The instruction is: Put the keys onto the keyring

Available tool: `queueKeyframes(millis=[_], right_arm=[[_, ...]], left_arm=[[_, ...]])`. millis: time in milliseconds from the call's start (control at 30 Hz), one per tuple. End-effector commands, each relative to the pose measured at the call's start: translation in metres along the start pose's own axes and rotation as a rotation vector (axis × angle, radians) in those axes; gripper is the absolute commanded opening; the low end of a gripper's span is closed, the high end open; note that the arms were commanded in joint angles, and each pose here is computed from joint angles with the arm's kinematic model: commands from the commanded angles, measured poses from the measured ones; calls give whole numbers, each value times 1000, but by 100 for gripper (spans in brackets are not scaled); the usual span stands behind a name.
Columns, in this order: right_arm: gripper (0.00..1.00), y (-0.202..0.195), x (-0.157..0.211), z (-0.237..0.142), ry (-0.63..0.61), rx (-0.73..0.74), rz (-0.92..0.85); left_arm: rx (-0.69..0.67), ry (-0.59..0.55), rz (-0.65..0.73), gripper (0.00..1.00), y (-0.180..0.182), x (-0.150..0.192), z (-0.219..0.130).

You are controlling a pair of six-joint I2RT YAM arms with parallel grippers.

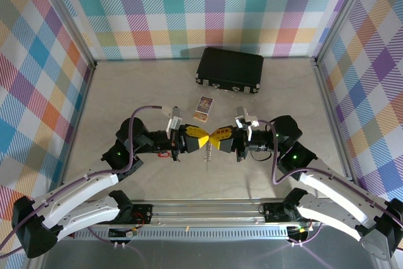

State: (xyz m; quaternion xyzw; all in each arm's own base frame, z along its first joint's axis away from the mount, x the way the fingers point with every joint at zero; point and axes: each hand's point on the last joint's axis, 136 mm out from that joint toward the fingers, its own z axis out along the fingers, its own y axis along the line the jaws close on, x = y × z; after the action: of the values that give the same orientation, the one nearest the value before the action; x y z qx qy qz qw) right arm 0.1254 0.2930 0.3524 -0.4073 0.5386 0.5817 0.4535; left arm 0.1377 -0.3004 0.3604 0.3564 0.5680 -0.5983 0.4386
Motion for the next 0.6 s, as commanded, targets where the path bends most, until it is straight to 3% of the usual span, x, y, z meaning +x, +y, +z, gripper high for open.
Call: queueKeyframes(millis=[0,267,567], right_arm=[[0,8,-8,2,-43,-42,-30],[0,8,-12,1,-77,-43,-27],[0,6,-12,2,-97,-45,-21]], left_arm=[[34,-10,4,11,-6,0,1],[36,-18,7,15,-7,0,0],[51,-25,8,4,-9,-2,0]])
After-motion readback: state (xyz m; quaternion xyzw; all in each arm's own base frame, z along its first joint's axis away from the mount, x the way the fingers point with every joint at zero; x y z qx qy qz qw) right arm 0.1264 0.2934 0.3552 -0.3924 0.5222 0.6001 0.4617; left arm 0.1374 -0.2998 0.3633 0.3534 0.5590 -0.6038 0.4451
